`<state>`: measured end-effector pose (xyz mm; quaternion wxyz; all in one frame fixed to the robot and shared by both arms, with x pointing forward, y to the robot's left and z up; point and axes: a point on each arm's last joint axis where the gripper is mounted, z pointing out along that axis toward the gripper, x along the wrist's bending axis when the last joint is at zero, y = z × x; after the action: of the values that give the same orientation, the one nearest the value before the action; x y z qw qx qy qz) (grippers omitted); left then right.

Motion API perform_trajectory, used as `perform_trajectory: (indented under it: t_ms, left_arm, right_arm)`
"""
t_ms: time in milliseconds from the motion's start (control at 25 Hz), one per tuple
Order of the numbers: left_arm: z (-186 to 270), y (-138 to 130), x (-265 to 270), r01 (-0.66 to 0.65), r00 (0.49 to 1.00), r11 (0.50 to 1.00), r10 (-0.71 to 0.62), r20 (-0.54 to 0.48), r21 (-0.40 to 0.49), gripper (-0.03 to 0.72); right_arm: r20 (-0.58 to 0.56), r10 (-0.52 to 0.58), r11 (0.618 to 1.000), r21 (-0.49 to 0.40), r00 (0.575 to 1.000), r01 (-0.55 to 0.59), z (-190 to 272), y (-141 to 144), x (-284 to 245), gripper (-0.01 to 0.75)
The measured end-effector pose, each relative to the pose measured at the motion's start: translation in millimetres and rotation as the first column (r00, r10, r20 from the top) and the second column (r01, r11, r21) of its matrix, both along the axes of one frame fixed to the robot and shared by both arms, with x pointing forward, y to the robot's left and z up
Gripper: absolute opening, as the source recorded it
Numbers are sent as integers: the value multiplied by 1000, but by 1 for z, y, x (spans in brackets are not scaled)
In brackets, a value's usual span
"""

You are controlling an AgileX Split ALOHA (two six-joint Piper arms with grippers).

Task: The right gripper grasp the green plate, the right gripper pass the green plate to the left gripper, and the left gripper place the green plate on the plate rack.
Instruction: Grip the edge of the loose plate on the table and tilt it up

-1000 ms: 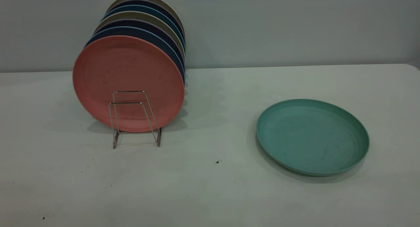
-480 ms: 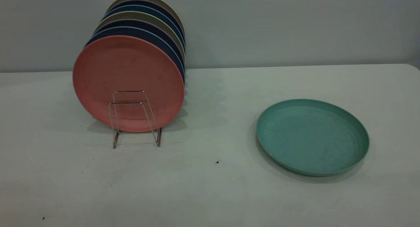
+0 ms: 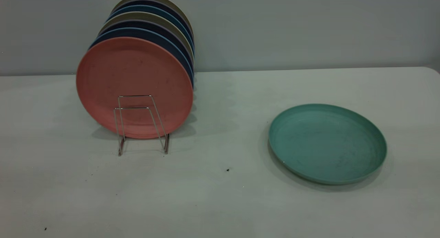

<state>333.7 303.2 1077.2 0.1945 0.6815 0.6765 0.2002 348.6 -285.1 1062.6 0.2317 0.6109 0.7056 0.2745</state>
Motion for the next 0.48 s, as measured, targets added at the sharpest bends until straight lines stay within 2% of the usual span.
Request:
perform_trajectory:
  t_ms: [80,320,480]
  left_arm:
    - [0,-2,27,5,999,1000,-6,-33,-28,595]
    - [-21,-6,105,90,990,993,-98,-105,-71,591]
    - [-36,-18,146,164,976,968,-186,-109,-188,591]
  right_arm:
    - [-65,35,999,23,997,-34,-7,6,26,580]
    - [-198,164,971,206,966,-122,-47,30,88,580]
    - [-276,211,946,299,938,-125,-85,40,119,581]
